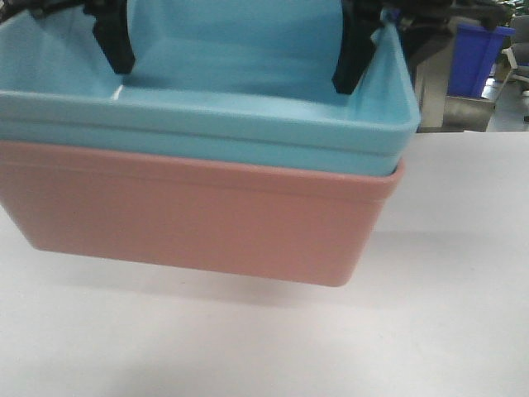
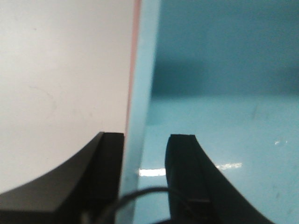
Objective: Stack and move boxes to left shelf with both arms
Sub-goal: 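Lift the stacked bins off the table with both grippers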
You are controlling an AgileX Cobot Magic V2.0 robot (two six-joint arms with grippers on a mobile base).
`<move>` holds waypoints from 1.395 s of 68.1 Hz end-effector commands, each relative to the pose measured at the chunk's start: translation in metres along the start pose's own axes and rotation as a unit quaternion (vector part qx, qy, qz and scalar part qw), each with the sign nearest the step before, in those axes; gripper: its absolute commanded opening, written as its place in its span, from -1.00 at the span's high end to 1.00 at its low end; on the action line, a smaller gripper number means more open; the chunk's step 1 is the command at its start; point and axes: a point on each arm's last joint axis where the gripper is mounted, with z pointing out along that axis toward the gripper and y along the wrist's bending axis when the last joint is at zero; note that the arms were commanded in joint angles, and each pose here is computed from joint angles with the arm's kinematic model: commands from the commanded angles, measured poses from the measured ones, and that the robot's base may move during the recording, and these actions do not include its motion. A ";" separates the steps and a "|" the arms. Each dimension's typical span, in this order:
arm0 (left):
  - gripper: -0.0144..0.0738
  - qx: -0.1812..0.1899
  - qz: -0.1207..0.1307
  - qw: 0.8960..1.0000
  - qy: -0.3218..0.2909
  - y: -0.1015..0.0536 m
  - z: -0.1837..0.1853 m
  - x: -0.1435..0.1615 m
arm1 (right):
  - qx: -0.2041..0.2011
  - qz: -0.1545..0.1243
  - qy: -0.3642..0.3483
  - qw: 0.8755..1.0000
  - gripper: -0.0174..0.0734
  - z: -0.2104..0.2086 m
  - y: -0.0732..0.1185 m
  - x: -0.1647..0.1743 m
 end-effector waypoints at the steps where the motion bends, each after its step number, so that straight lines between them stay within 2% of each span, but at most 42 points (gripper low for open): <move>1: 0.70 0.062 0.031 0.995 -0.068 -0.019 -0.051 -0.005 | -0.039 -0.027 -0.124 0.991 0.49 -0.049 0.016 -0.017; 6: 0.70 0.079 0.043 0.993 -0.075 -0.027 -0.064 0.000 | -0.045 -0.036 -0.119 0.991 0.49 -0.060 0.025 -0.010; 12: 0.70 0.088 0.050 0.992 -0.074 -0.032 -0.070 0.004 | -0.037 -0.029 -0.117 0.992 0.49 -0.064 0.031 -0.006; 33: 0.70 0.088 0.041 0.992 -0.078 -0.042 -0.073 0.008 | 0.011 -0.032 -0.140 0.990 0.49 -0.051 0.060 0.004; 44: 0.70 0.094 0.044 0.991 -0.079 -0.046 -0.074 0.010 | 0.014 -0.034 -0.140 0.989 0.49 -0.039 0.079 0.011; 56: 0.70 0.103 0.032 0.991 -0.084 -0.047 -0.074 0.009 | 0.010 -0.042 -0.145 0.989 0.49 -0.033 0.096 0.019; 67: 0.70 0.105 0.033 0.990 -0.085 -0.049 -0.070 0.008 | 0.007 -0.035 -0.149 0.988 0.49 -0.031 0.099 0.020; 88: 0.70 0.093 0.041 0.993 -0.060 -0.059 -0.041 0.009 | 0.000 -0.036 -0.154 0.987 0.49 -0.030 0.101 0.019; 95: 0.70 0.095 0.042 0.993 -0.061 -0.061 -0.036 0.009 | 0.012 -0.036 -0.146 0.989 0.49 -0.029 0.099 0.020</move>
